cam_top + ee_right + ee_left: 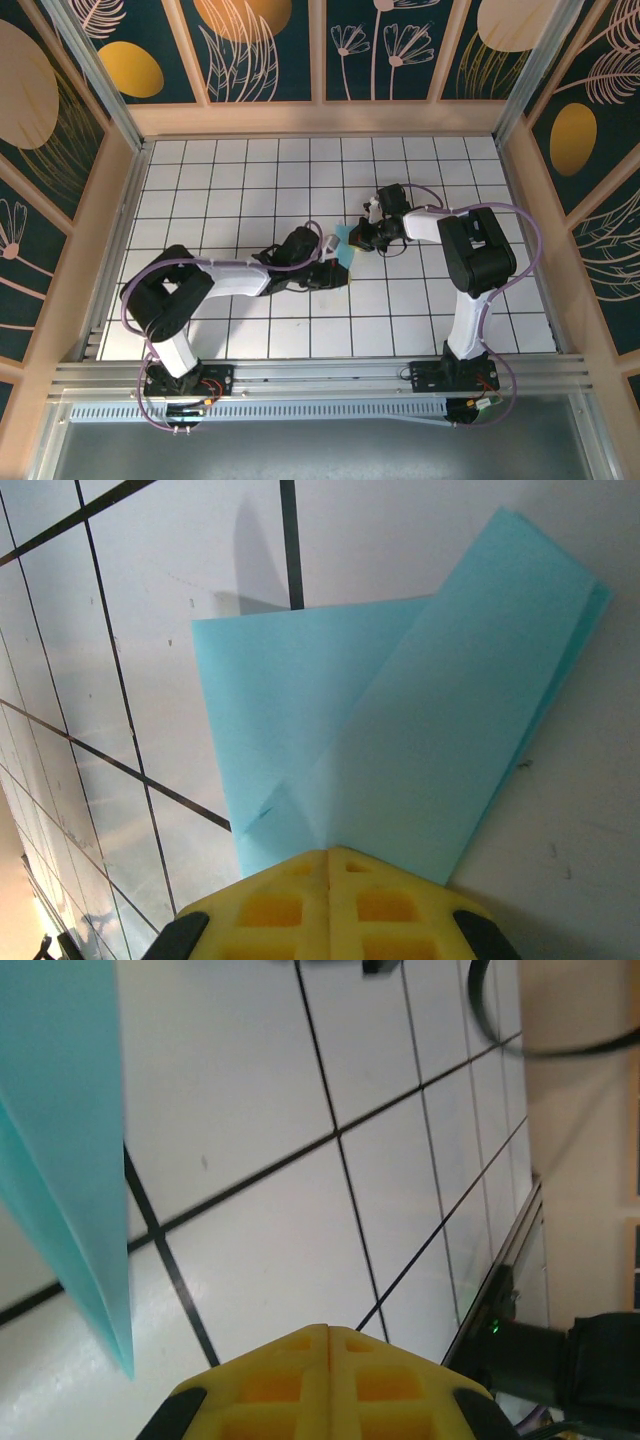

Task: Fold a paper plane with a square sheet of paper (fold left side to right side)
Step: Fold the wing for the fifth time at the center of the table.

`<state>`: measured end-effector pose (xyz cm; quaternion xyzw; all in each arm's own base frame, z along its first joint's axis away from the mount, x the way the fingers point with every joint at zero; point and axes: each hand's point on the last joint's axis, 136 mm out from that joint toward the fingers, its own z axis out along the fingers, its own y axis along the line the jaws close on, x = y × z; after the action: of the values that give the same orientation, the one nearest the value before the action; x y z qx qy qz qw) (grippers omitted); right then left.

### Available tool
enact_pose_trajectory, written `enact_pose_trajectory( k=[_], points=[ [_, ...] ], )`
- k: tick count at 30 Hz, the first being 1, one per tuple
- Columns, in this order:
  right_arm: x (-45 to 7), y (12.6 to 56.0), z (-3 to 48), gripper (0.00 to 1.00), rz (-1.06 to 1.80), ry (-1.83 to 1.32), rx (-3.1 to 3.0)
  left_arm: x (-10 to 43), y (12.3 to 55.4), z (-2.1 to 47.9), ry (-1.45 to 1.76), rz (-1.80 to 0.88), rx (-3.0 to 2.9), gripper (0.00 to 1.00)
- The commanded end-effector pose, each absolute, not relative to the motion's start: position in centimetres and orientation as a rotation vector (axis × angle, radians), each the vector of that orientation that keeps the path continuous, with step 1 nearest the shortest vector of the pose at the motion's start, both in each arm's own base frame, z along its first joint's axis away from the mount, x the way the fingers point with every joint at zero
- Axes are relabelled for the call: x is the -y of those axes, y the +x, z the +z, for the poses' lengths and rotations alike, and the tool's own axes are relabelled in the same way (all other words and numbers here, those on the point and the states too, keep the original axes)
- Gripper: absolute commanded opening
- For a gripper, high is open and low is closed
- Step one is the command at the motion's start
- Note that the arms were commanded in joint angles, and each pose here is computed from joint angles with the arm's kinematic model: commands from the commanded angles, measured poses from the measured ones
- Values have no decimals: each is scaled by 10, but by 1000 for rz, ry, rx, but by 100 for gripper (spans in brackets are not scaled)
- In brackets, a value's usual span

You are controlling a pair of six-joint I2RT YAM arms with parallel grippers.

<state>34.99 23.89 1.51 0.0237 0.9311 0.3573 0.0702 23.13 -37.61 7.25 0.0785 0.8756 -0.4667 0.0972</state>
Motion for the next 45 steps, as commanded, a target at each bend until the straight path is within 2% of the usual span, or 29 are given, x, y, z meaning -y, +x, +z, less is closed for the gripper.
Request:
enact_pose_trajectory(
  k=[1, 11, 27, 45],
  points=[
    [-216, 327, -33, 0, 868, 142, -2963, 378, 246, 71, 251, -1374, -2597, 0],
    [-217, 326, -33, 0, 871, 138, -2967, 393, 268, 37, 265, -1307, -2659, 0],
    [-213, 324, -35, 0, 838, 134, -2981, 381, 259, 4, 249, -1224, -2748, 0],
    [-219, 333, -27, 0, 867, 105, -2956, 347, 190, -11, 285, -1120, -2847, 0]
  ],
)
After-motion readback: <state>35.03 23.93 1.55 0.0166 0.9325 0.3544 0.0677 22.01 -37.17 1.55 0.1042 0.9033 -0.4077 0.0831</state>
